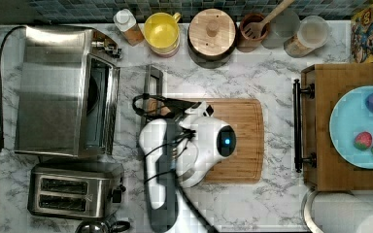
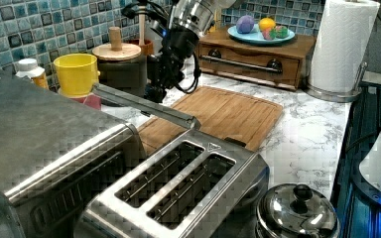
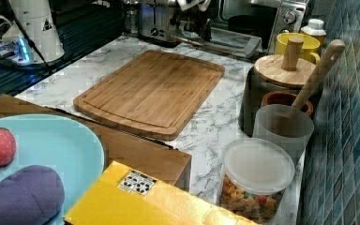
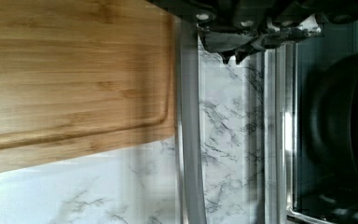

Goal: Close the oven.

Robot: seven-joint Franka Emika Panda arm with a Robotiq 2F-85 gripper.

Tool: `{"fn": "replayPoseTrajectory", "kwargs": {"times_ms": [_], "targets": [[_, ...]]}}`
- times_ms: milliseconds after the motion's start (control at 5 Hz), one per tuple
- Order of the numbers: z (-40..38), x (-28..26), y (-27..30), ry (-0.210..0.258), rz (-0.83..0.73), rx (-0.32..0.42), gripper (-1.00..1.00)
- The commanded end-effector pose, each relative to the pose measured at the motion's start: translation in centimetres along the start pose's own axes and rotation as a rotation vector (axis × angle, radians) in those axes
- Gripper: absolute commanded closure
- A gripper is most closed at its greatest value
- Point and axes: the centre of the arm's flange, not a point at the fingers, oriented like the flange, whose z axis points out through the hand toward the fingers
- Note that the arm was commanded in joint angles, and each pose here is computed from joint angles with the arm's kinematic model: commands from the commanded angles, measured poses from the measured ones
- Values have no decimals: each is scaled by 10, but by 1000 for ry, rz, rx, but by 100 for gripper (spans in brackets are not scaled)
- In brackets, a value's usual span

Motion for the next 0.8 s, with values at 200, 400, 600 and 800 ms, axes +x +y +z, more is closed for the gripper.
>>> {"fn": "replayPoseTrajectory", "kwargs": {"times_ms": [200, 400, 600, 800], "targets": [[-63, 50, -241, 152, -120, -146, 100], [-75, 54, -260, 187, -78, -225, 100], [-85, 64, -278, 193, -31, -309, 100], [-66, 65, -293, 143, -77, -412, 100]]}}
